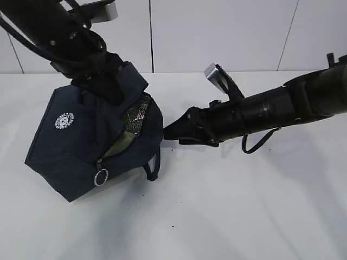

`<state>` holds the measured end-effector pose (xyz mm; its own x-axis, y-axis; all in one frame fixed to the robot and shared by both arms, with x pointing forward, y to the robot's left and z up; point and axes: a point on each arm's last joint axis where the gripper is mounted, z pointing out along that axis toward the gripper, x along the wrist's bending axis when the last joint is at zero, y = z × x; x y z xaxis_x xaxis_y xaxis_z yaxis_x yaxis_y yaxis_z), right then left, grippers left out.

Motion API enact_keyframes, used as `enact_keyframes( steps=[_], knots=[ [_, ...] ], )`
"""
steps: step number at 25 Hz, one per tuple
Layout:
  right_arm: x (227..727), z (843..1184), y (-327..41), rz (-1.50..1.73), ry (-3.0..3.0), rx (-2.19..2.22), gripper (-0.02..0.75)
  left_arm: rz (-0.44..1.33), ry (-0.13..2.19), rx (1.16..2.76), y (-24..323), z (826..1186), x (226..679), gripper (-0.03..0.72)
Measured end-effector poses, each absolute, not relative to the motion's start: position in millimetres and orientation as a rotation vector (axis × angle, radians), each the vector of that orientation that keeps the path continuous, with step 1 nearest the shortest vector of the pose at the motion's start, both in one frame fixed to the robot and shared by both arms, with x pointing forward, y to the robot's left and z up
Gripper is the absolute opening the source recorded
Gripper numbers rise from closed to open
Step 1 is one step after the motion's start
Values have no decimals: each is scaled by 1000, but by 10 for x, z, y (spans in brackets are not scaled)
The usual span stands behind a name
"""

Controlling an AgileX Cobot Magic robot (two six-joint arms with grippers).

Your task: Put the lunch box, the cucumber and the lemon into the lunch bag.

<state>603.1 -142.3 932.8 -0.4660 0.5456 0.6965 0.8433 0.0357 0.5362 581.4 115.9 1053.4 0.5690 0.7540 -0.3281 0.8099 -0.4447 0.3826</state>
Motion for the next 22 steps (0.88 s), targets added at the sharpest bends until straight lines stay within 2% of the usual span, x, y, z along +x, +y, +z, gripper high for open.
enact_keyframes(
  steps=[9,17,20,22],
  knots=[
    [6270,8959,-1296,-1450,-1745,-1406,442,-152,1249,2307,1160,10533,5810,14],
    [6347,8809,-1284,-1463,-1671,-1449,442,-153,1248,2308,1160,10533,5809,14],
    [6389,8806,-1244,-1474,-1674,-1434,414,-153,1248,2308,1160,10533,5809,14],
    [6416,8825,-1203,-1486,-1683,-1417,354,-153,1248,2308,1160,10533,5809,14]
  ],
)
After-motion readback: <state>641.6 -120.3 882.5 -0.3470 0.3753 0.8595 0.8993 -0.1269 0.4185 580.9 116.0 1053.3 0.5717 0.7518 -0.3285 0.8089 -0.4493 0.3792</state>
